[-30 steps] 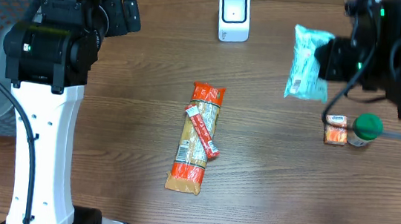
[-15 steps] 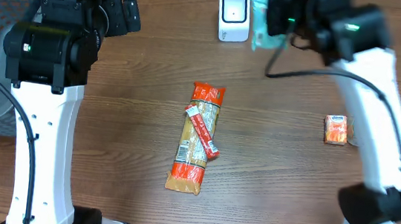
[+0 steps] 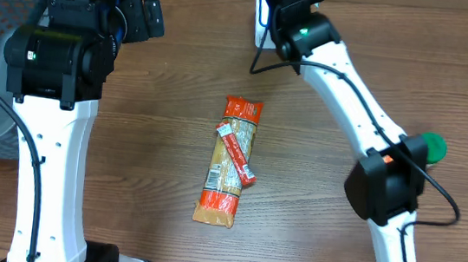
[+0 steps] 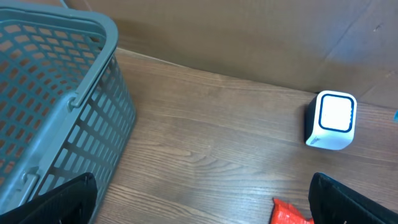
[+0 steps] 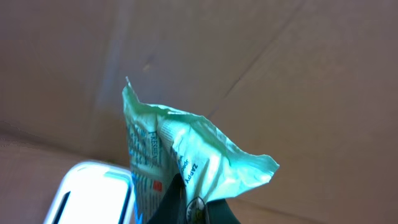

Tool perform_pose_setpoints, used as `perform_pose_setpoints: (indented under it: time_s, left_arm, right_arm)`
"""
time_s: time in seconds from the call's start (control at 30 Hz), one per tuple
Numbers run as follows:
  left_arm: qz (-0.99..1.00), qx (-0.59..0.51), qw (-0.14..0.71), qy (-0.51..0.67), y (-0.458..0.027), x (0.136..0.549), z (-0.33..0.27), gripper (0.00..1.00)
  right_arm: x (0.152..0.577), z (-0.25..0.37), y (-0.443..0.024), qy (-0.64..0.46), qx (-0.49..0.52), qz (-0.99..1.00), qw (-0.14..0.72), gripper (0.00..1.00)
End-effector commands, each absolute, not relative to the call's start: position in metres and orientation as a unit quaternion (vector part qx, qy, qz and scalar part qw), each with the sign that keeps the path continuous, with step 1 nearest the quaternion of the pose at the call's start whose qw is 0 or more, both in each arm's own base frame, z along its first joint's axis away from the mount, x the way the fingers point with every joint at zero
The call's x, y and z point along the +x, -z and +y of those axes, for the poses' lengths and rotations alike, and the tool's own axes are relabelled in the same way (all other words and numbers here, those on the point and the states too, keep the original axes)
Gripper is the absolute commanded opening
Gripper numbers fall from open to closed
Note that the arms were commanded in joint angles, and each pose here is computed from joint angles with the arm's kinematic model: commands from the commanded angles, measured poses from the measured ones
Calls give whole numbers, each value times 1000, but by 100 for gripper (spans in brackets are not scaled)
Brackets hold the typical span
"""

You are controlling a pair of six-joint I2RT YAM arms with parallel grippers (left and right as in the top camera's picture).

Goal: Scan the item barcode
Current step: 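Hold the wipes packet in front of the white scanner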

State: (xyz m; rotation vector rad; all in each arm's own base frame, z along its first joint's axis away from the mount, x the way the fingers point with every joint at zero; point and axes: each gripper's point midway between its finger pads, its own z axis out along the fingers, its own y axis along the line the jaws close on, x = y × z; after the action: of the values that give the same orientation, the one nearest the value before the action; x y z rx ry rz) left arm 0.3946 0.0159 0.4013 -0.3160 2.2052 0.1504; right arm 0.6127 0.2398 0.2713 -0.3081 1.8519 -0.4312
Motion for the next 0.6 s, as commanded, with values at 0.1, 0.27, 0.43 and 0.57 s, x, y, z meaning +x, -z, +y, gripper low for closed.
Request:
perform_pose_setpoints:
  time_s: [0.1, 0.27, 0.43, 0.57]
  left_arm:
    - [885, -123, 444, -69, -406, 393, 19, 100]
    - [885, -123, 444, -69, -406, 393, 19, 100]
    - [885, -123, 444, -69, -406, 393, 19, 100]
    - [885, -123, 444, -69, -406, 393, 19, 100]
  right_arm:
    - [628, 231, -288, 238, -28, 732, 637, 4]
    - [634, 249, -280, 219, -4, 705, 675, 4]
    - [639, 265, -249, 240, -39, 701, 670, 4]
    - [643, 268, -229, 262, -60, 696, 666, 4]
